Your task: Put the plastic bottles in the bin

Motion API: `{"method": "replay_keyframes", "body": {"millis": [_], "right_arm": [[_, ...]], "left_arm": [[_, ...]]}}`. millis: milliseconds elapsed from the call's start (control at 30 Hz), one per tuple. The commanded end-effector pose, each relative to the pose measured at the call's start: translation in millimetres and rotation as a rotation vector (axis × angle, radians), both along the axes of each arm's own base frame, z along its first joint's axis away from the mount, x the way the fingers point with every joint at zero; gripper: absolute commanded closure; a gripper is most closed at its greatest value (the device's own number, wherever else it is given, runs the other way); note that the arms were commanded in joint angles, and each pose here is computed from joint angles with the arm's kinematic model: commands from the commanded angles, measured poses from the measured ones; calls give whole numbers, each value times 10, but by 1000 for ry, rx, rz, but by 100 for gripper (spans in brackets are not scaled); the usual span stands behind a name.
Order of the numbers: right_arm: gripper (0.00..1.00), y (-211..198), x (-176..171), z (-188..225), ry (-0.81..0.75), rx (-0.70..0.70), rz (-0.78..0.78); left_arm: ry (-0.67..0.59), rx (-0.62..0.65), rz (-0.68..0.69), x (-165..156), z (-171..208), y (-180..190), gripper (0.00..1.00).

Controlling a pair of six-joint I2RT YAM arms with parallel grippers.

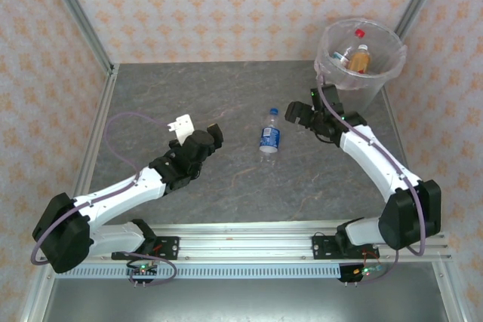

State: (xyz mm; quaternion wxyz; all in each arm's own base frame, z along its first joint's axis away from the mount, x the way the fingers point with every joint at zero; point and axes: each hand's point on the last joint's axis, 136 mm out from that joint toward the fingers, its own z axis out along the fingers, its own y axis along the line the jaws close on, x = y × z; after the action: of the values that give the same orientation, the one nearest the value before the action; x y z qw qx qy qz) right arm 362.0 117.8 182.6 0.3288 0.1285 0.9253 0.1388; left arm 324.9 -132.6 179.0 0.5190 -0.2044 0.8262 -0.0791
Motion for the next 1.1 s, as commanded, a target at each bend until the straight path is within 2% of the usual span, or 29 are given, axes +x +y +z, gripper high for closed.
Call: {"method": "replay_keyframes", "body": {"millis": [0,233,400,500,700,933,1067], "right_arm": [[1,123,89,-89,-28,33,-51],[1,253,165,-439,2,-58,-165],[1,524,249,-577,17,-70,-143],[1,669,286,-795,66,-41,-139],[1,883,392,-1177,177,-57,-99],[0,957,453,-1434,251,-126,-48],[8,991,427,-1530,284,-123,-39]], "left_arm": [[-5,55,79,-47,6,210,0],[23,49,110,-74,-26,265,0],[28,45,158,-109,-45,352,0],[24,36,170,-130,-62,382,0],[38,-6,-38,-30,-40,43,0],[54,6,2,-39,-104,115,0],[62,24,30,-55,-111,178,0]]}}
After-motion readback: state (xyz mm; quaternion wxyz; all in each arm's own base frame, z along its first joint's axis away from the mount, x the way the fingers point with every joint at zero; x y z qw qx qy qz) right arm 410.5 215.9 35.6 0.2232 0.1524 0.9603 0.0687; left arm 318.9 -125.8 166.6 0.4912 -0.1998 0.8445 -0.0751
